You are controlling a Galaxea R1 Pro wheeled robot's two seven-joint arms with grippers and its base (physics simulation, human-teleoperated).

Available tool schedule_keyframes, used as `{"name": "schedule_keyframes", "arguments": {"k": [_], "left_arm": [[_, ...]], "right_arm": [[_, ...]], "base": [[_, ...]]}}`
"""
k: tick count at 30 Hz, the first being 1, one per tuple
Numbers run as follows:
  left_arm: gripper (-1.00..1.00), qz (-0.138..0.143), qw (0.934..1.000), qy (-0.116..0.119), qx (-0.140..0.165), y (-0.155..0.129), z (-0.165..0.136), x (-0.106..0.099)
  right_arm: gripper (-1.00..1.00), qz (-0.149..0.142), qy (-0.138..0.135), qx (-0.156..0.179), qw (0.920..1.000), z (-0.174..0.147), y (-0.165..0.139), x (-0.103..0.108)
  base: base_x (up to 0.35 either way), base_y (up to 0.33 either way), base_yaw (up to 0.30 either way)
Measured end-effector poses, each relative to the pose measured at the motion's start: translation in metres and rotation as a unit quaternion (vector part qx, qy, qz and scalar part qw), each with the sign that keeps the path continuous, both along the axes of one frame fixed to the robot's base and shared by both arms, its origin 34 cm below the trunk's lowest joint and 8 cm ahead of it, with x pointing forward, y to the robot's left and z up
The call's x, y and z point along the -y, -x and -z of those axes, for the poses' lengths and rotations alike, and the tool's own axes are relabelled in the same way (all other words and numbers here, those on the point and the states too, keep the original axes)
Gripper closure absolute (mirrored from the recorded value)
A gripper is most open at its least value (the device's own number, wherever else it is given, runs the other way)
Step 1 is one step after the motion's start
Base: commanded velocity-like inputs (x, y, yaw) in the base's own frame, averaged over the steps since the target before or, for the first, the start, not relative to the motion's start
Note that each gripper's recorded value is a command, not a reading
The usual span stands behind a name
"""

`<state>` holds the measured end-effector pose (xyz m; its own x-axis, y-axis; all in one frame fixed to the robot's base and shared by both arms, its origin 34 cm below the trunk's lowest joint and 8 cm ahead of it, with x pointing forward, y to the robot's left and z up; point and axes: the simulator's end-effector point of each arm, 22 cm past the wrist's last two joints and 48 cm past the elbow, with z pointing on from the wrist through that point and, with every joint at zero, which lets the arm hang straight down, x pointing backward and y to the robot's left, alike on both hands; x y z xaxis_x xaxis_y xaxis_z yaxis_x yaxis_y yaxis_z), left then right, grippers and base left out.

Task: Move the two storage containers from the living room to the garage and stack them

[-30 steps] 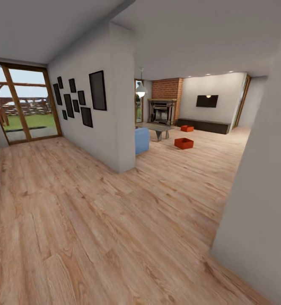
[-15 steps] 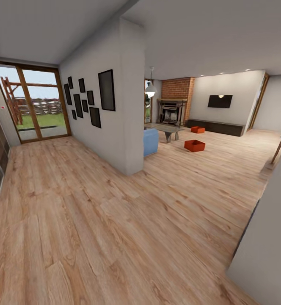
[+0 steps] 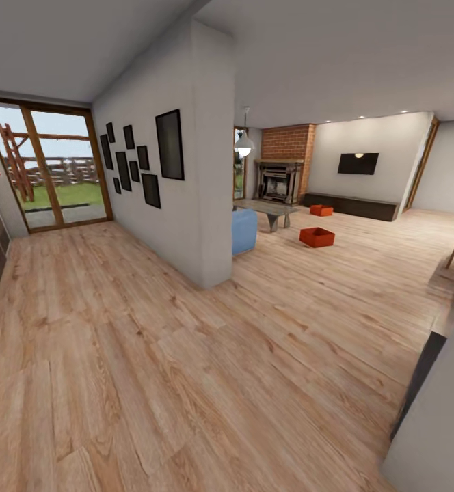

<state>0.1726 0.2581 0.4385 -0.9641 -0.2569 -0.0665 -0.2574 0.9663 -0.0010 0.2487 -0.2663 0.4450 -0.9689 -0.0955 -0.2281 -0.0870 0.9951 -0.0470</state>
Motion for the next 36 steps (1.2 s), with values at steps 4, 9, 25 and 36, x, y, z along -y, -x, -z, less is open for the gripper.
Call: {"name": "schedule_keyframes", "arguments": {"k": [4,9,25,36], "left_arm": [[-1.00,0.000,1.0000,0.000,0.000,0.0003,0.0000,0.0000],[-1.00,-0.001,1.0000,-0.001,-0.002,0.0014,0.0001,-0.0020],[-1.00,-0.001,1.0000,-0.001,-0.002,0.0016,0.0001,-0.0021],[-1.00,-0.001,1.0000,-0.001,-0.002,0.0016,0.0001,-0.0024]], "right_arm": [[-1.00,0.001,0.000,0.001,1.0000,-0.0001,-0.0003,0.0008],[-1.00,0.004,0.000,0.000,1.0000,0.0000,0.0000,0.0009],[-1.00,-0.001,0.002,-0.001,1.0000,0.0000,0.0002,0.0021],[-1.00,0.000,0.004,-0.001,1.0000,-0.0001,0.0002,0.0055]], "base": [[0.320,0.000,0.000],[0.320,0.000,0.000],[0.321,0.000,0.000],[0.321,0.000,0.000]]}}
